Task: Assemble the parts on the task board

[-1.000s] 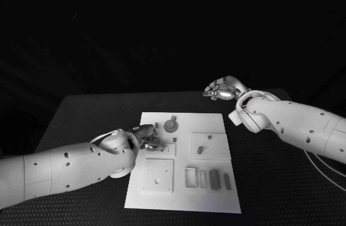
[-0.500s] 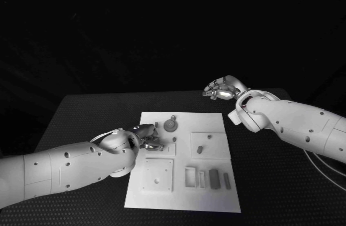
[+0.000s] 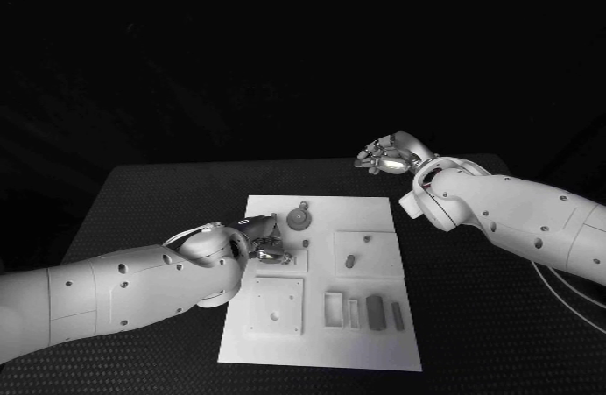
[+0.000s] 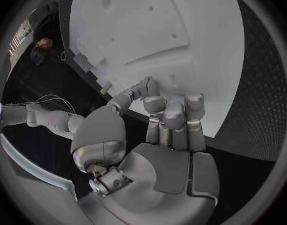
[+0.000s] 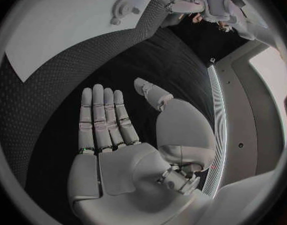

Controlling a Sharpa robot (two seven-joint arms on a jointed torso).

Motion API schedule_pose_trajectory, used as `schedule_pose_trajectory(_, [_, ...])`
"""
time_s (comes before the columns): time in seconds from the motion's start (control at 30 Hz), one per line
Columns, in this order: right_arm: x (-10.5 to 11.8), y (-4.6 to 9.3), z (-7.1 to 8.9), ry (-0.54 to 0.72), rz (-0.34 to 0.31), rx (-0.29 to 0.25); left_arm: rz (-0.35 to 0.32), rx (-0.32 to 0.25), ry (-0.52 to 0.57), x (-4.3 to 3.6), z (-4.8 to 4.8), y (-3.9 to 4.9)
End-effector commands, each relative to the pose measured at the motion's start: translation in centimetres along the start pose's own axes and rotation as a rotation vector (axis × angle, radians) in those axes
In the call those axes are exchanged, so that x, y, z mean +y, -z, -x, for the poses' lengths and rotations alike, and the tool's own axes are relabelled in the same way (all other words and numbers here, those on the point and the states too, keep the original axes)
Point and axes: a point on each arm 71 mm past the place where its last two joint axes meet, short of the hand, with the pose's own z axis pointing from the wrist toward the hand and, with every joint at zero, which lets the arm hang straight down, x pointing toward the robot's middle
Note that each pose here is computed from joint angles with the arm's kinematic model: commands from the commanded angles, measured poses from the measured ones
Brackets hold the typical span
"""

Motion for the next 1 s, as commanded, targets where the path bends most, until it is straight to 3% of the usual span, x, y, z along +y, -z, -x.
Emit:
schedule_pose_trajectory(0.03, [0.1,0.0,-0.2,0.000,0.010,0.014,-0.007,0.090,-0.027,-0.31,-1.17,0.06])
schedule_pose_trajectory(0.37, [0.1,0.0,-0.2,0.000,0.010,0.015,0.004,0.096,-0.044,-0.12,-1.17,-0.02])
schedule_pose_trajectory(0.77, [0.1,0.0,-0.2,0.000,0.011,0.015,-0.004,0.039,-0.028,-0.04,-0.65,0.08])
schedule_pose_trajectory(1.0, [0.1,0.0,-0.3,0.000,0.012,0.015,-0.002,-0.006,-0.008,0.16,0.24,0.08])
